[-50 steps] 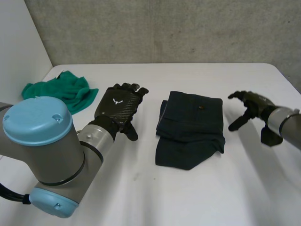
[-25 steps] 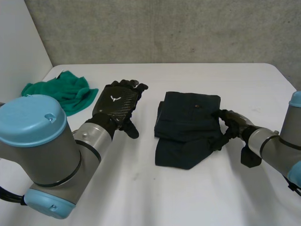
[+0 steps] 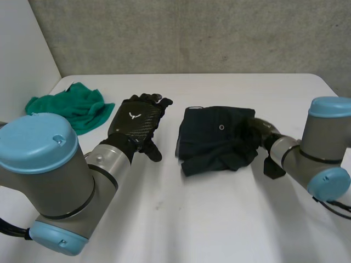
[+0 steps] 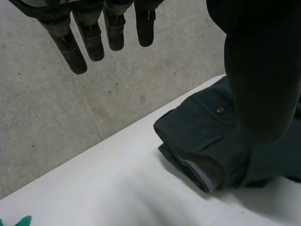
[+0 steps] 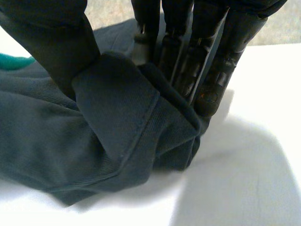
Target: Fold the laundry.
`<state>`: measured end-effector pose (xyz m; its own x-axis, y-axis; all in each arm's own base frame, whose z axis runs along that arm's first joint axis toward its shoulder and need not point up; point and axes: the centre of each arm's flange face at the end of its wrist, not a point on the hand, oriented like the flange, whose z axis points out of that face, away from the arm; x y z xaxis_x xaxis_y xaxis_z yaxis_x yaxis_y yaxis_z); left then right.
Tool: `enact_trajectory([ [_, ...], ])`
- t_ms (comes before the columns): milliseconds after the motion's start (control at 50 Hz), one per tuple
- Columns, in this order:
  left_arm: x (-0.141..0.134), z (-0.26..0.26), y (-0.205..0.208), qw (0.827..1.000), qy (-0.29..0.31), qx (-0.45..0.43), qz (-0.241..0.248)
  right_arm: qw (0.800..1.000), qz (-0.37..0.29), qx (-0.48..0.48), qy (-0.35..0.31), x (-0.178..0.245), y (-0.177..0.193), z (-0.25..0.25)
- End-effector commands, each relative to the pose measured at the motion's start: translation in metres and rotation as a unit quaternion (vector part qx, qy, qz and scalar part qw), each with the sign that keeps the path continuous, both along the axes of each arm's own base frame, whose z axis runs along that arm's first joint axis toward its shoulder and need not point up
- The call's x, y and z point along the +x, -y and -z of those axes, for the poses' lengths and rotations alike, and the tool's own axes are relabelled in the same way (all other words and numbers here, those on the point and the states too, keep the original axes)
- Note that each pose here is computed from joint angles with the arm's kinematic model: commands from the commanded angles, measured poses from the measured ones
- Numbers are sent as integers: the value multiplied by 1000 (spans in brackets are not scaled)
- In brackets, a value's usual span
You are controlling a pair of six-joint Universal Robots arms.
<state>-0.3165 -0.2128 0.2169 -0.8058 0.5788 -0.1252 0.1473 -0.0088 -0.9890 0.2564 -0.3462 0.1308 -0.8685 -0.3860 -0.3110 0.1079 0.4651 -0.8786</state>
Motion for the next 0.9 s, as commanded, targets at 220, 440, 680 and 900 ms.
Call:
enact_trajectory([
  [220,1,2,-2,1000,2,3,0,986,108,-123,-16,-67,147,-16],
  [440,1,3,-2,1000,3,5,-2,974,183,-126,-36,-135,182,-14],
  [680,1,3,-3,1000,3,5,-2,994,97,5,-55,-114,109,-26],
  [900,3,1,-5,1000,1,3,-1,999,-2,47,-27,-71,14,-21],
])
